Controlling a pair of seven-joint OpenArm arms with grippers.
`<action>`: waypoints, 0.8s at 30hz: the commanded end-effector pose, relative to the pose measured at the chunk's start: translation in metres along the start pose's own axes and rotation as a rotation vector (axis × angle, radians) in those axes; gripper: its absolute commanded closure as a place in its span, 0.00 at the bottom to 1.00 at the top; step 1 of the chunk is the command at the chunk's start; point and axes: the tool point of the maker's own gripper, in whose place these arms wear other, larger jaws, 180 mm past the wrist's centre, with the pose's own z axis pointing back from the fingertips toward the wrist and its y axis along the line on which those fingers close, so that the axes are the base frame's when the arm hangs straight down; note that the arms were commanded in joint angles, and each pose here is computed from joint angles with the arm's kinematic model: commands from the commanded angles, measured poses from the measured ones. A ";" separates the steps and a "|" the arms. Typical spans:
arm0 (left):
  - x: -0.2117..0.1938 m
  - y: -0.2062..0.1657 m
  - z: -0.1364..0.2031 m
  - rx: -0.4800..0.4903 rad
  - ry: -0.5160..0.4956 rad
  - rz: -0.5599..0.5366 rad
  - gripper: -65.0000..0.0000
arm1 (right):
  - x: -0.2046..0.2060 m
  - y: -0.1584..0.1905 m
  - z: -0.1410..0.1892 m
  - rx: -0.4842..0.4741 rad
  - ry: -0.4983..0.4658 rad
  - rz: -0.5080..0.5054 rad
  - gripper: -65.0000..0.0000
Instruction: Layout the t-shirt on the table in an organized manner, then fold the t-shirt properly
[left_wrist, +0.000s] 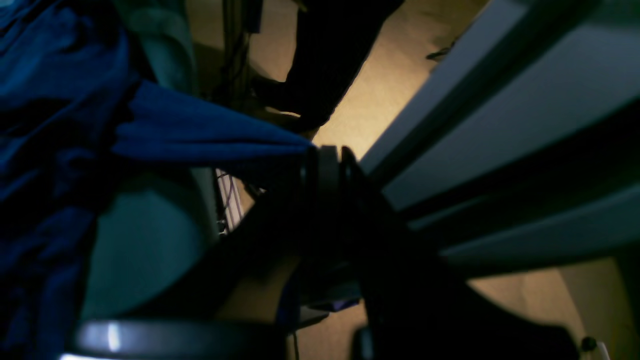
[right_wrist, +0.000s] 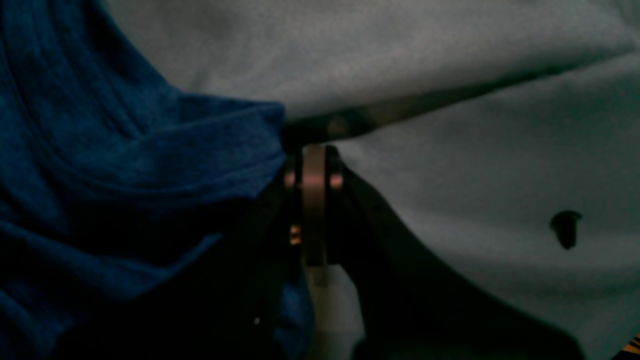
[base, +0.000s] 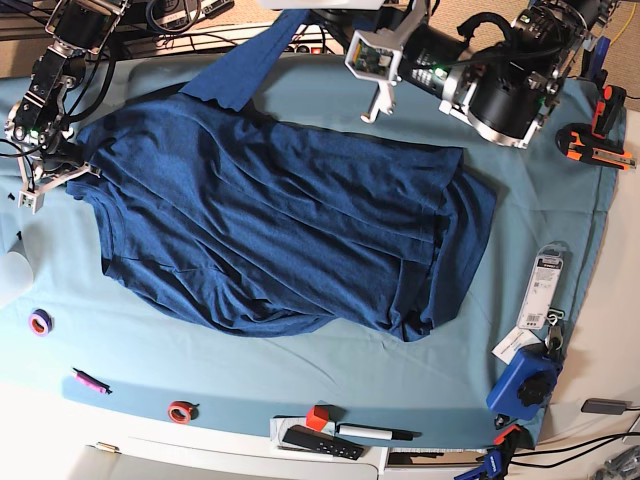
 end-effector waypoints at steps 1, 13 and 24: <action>0.010 -0.002 0.005 -0.001 -0.035 -0.020 1.00 | -0.003 -0.002 0.001 -0.003 0.026 0.007 1.00; -0.009 0.075 0.067 0.467 0.075 -0.035 1.00 | -0.002 -0.002 0.001 -0.003 0.022 0.008 1.00; 0.005 0.059 0.091 0.456 -0.072 0.027 1.00 | 0.002 -0.006 0.001 -0.030 0.001 -0.026 1.00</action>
